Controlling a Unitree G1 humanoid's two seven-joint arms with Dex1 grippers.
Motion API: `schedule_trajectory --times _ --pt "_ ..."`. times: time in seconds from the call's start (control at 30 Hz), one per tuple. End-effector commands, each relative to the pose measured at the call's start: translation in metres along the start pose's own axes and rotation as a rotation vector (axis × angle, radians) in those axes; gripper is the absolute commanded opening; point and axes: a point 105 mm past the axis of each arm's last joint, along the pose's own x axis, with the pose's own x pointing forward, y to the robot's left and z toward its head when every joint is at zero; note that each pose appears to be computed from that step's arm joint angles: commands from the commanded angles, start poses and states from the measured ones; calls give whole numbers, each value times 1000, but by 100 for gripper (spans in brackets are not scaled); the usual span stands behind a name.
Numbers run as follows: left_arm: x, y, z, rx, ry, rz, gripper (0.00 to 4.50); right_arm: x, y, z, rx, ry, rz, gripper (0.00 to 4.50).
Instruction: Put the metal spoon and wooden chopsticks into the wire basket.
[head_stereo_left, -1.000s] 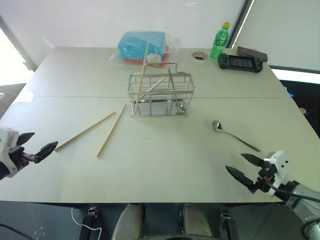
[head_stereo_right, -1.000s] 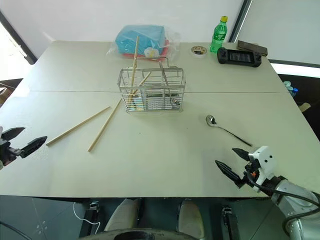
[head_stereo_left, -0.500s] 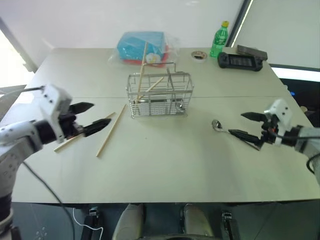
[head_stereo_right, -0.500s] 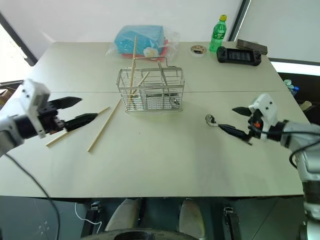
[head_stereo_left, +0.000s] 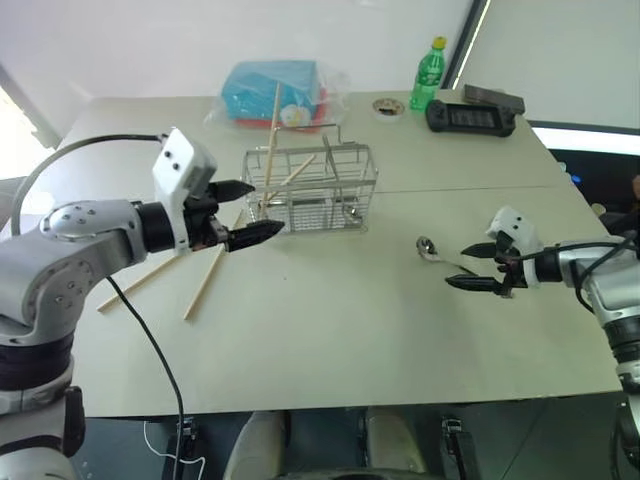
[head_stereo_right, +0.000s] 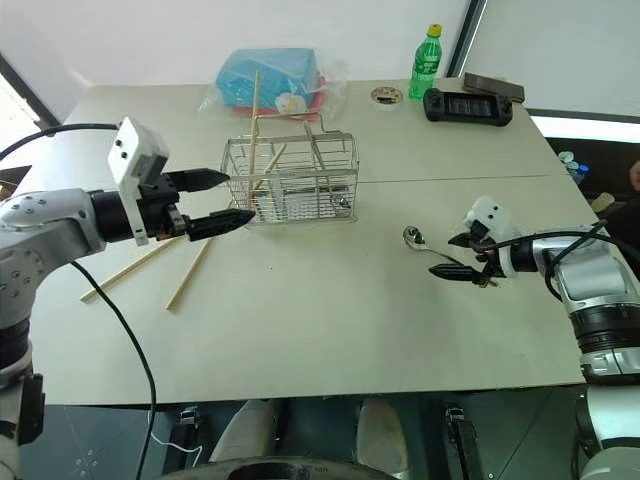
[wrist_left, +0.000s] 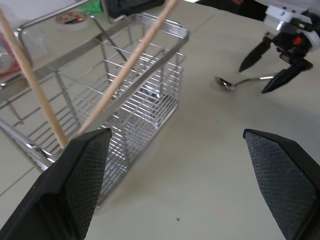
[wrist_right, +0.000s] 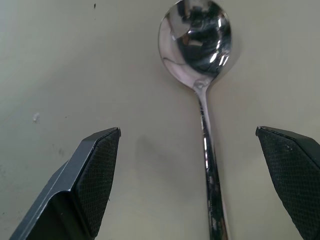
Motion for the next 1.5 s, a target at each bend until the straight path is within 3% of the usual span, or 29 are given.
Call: schedule_trajectory --times 0.03,0.47,0.57,0.8,1.13,1.5 --pt "-1 -16 2 40 14 -86 444 -2 -7 15 -23 -29 -23 450" --pt "4 -33 0 16 31 -239 444 21 -11 -3 20 72 -14 450" --pt "5 -35 0 27 30 -251 450 25 -13 -3 52 72 -15 369" --pt "7 -33 2 40 20 -246 450 27 -9 -4 60 75 10 3" --pt "7 -31 6 46 7 -236 450 24 -16 8 6 3 -45 3" --pt "0 -4 39 26 -138 -108 450 -40 39 146 -23 -643 184 3"
